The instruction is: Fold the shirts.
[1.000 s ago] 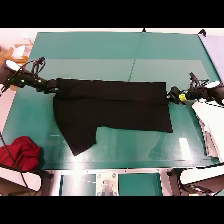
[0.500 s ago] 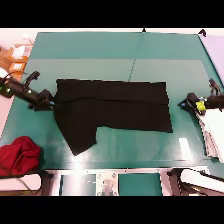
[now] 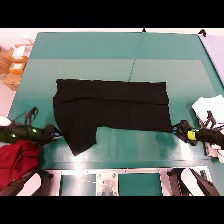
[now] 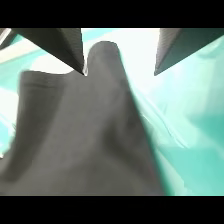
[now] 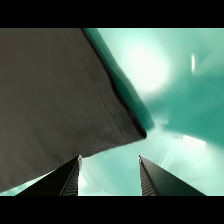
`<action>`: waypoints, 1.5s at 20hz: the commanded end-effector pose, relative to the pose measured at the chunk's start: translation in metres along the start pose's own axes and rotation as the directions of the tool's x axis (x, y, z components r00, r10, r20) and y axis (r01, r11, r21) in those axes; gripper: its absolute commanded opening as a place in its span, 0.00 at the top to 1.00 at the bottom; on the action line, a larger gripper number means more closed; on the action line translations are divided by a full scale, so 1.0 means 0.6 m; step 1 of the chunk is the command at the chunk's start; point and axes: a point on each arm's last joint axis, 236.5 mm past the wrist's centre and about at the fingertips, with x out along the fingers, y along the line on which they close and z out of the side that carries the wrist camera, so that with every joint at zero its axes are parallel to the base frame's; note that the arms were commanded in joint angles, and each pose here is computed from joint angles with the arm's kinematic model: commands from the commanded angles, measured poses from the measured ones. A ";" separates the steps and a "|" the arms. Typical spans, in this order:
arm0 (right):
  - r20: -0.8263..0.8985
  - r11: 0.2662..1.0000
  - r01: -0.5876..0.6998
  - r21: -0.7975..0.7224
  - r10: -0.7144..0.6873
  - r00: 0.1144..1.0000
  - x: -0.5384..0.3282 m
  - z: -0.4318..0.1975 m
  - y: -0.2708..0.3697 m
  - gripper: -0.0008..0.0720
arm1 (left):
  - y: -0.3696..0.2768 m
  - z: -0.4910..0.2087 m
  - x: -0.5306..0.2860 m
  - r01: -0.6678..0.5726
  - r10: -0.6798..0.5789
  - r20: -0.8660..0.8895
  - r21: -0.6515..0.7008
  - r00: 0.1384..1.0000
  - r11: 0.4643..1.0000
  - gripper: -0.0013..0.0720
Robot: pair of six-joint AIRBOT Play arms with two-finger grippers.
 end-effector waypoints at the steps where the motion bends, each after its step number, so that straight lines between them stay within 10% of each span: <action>1: 0.042 0.993 -0.059 0.098 0.055 0.998 0.028 -0.018 -0.004 0.40 | 0.003 -0.006 0.045 0.081 -0.074 0.088 -0.074 0.993 0.994 0.32; 7: 0.121 0.964 -0.124 0.235 0.097 0.988 0.057 -0.016 -0.013 0.40 | -0.010 0.032 0.070 0.200 -0.168 0.223 -0.133 0.960 0.971 0.32; 13: 0.141 0.957 -0.184 0.223 0.155 0.978 0.075 -0.013 0.034 0.40 | -0.058 0.075 0.046 0.326 -0.291 0.332 -0.051 0.897 0.944 0.96; 17: 0.071 0.954 -0.181 0.238 0.168 0.983 0.103 -0.044 0.054 0.43 | -0.073 0.077 0.036 0.341 -0.318 0.320 -0.016 0.892 0.940 0.96; 20: 0.081 0.968 -0.177 0.177 0.165 0.983 0.102 -0.038 0.054 0.97 | -0.095 0.089 0.014 0.344 -0.339 0.301 0.039 0.891 0.938 0.96; 30: 0.014 0.997 -0.008 -0.078 0.010 1.000 -0.013 0.001 0.021 0.97 | -0.105 0.018 -0.102 0.062 -0.104 0.241 0.180 0.965 0.982 0.96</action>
